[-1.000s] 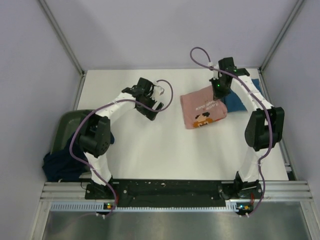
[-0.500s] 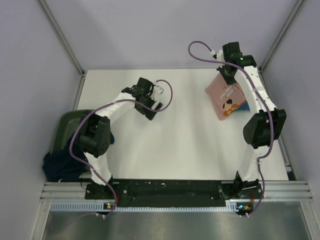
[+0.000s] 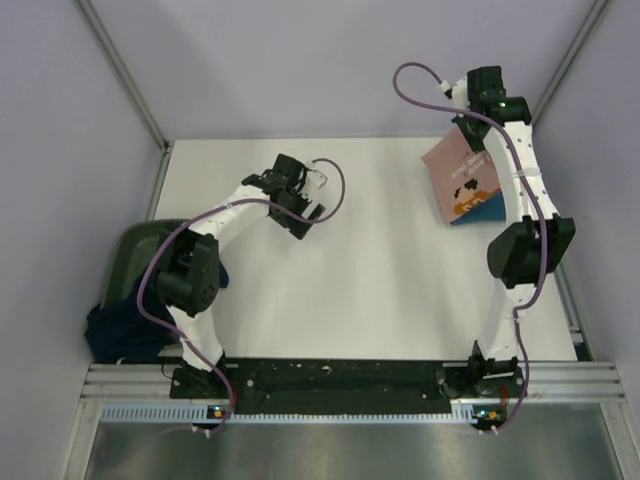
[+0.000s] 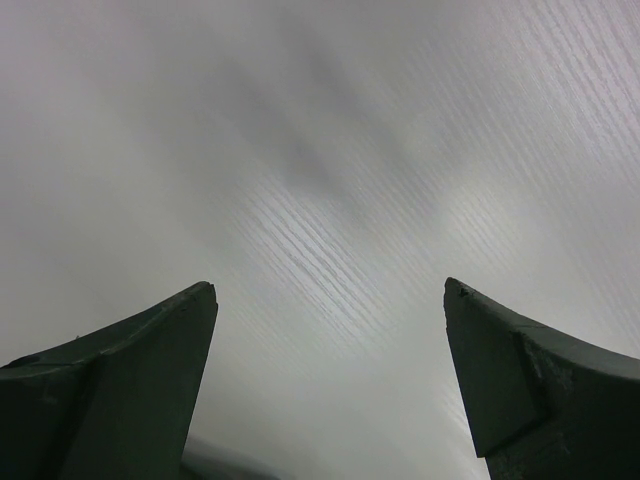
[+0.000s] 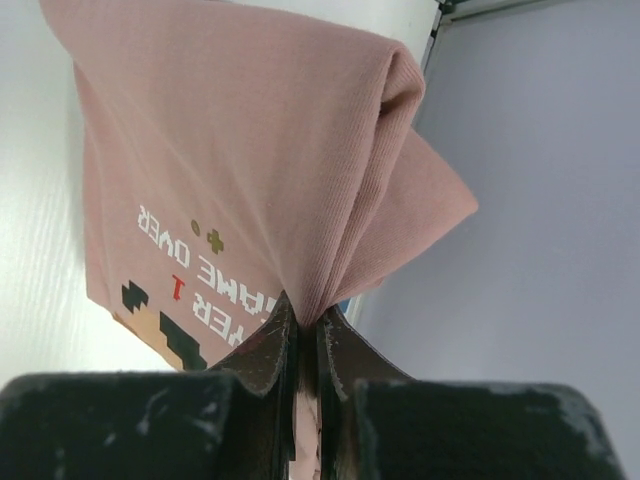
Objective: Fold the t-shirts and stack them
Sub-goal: Put the neatly folded tshirt into the corner of the board with the right arm
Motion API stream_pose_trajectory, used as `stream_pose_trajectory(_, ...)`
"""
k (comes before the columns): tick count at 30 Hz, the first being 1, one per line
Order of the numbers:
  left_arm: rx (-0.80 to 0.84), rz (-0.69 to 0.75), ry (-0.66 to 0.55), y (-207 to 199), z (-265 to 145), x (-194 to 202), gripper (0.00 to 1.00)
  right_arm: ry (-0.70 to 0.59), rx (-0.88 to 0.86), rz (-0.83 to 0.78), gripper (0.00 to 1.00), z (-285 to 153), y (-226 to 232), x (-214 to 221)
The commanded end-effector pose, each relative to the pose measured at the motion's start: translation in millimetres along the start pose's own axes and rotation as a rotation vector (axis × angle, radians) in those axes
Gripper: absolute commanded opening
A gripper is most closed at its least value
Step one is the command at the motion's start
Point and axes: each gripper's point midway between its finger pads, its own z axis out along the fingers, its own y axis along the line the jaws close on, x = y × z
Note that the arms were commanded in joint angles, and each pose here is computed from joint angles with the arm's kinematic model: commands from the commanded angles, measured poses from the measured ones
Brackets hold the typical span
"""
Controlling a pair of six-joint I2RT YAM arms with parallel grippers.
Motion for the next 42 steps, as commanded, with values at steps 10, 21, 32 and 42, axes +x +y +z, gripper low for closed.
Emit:
stream_pose_trajectory(10, -0.054, 0.020, -0.042, 11, -13, -13, 0.99, 0.103, -0.022, 0.148, 0.00, 86, -59, 64)
stream_pose_trajectory(21, -0.096, 0.030, -0.013, 20, -8, -9, 0.99, 0.107, 0.014, 0.167, 0.00, 143, -74, 80)
stream_pose_trajectory(32, -0.128, 0.067, -0.088, 26, -37, -18, 0.99, 0.003, 0.427, 0.461, 0.99, 63, -151, 60)
stream_pose_trajectory(42, -0.141, 0.062, -0.247, 29, -95, -2, 0.99, -0.447, -0.101, 0.533, 0.99, -41, 28, 44)
